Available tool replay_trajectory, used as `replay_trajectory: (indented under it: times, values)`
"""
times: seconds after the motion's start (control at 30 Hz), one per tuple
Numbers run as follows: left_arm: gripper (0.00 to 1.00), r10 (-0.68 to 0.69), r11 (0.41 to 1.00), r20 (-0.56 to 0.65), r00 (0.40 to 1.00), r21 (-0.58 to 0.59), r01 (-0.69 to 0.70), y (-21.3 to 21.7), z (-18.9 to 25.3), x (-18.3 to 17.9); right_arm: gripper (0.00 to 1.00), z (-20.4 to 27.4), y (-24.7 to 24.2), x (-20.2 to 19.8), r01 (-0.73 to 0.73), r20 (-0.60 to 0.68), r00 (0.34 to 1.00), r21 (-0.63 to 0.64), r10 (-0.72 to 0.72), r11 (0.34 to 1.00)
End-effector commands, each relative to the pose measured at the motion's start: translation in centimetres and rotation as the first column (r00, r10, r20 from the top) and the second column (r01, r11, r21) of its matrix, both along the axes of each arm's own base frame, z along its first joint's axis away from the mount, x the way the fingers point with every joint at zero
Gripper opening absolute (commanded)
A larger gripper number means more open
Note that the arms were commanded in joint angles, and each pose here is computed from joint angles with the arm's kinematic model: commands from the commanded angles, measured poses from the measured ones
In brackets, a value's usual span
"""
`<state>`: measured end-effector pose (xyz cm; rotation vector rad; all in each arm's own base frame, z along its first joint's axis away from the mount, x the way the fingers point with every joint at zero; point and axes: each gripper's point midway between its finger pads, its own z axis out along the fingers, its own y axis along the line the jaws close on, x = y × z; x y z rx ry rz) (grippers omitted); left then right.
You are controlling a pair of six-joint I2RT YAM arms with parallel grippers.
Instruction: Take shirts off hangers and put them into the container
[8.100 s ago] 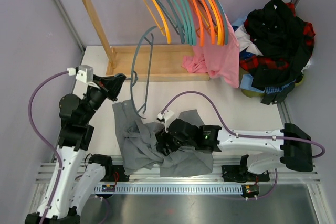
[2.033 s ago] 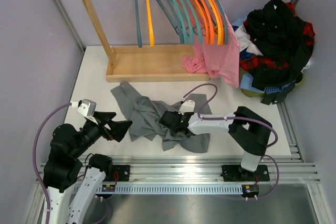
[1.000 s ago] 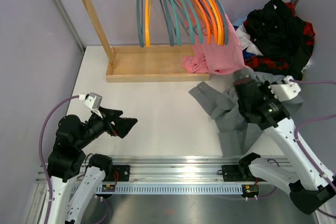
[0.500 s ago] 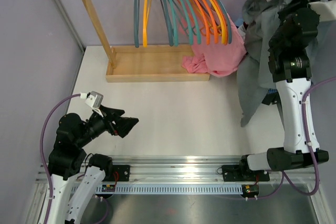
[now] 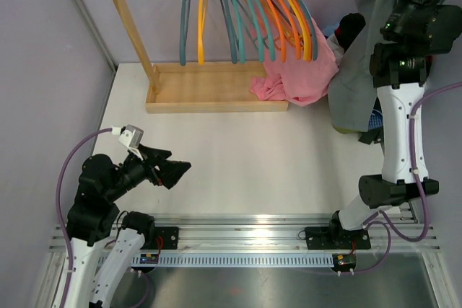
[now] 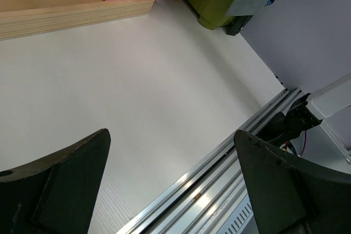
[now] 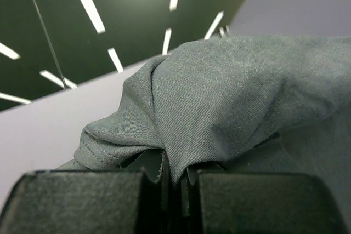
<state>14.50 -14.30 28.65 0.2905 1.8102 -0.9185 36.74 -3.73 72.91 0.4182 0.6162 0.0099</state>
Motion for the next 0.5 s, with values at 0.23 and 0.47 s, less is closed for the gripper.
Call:
replay_trajectory:
  times: [0.23, 0.47]
  values:
    - [0.99, -0.003, 1.000, 0.012, 1.000, -0.001, 0.003, -0.1, 1.3, 0.5, 0.00, 7.5, -2.0, -5.9, 0.278, 0.398, 0.893, -0.117, -0.212, 0.953]
    - [0.99, -0.063, 0.997, 0.115, 0.991, -0.046, 0.069, -1.1, 3.6, 0.4, 0.00, 1.5, -5.1, 4.1, 0.349, 0.250, 0.920, -0.178, -0.300, 0.920]
